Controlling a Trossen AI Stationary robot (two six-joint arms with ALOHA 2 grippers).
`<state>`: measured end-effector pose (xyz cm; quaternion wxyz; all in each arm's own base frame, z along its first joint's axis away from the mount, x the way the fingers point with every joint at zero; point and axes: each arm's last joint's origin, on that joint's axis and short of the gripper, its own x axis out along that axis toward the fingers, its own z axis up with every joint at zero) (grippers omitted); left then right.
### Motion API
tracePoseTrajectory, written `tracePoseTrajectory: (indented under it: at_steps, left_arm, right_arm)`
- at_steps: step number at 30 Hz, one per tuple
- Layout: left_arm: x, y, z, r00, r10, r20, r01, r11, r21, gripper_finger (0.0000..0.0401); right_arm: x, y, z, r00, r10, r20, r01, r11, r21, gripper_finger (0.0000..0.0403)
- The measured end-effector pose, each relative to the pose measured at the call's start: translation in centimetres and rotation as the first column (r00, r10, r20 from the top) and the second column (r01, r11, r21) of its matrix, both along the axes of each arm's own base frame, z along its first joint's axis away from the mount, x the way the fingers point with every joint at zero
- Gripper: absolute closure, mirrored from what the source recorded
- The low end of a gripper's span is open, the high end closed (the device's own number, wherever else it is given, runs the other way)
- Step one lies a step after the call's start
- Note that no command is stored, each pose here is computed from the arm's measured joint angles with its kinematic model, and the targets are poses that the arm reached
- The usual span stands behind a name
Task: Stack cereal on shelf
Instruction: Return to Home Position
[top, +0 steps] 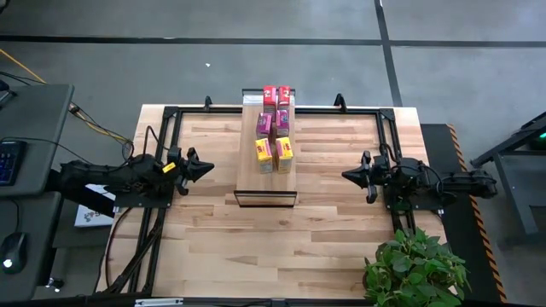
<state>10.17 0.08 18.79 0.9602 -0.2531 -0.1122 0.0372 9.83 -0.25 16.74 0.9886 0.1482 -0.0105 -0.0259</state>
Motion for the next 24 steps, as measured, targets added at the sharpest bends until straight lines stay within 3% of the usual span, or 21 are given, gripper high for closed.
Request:
tracePoseTrajectory:
  at_steps: [8,11,24]
  left_arm:
    - [-0.78,0.02,0.25,0.999,-0.001,0.045,0.001,1.0,-0.003,0.04]
    - [-0.65,0.01,-0.32,1.0,-0.001,-0.01,0.001,1.0,0.0,0.04]
    - [-0.62,0.12,-0.49,1.0,0.01,-0.029,-0.01,1.0,0.001,0.04]
  right_arm:
    - [0.01,0.0,-0.02,1.0,0.0,-0.001,0.0,1.0,0.0,0.0403]
    - [0.0,0.0,-0.01,1.0,0.0,0.0,0.0,1.0,0.0,0.0403]
    - [-0.12,0.06,0.16,1.0,0.006,0.022,-0.006,1.0,0.0,0.0403]
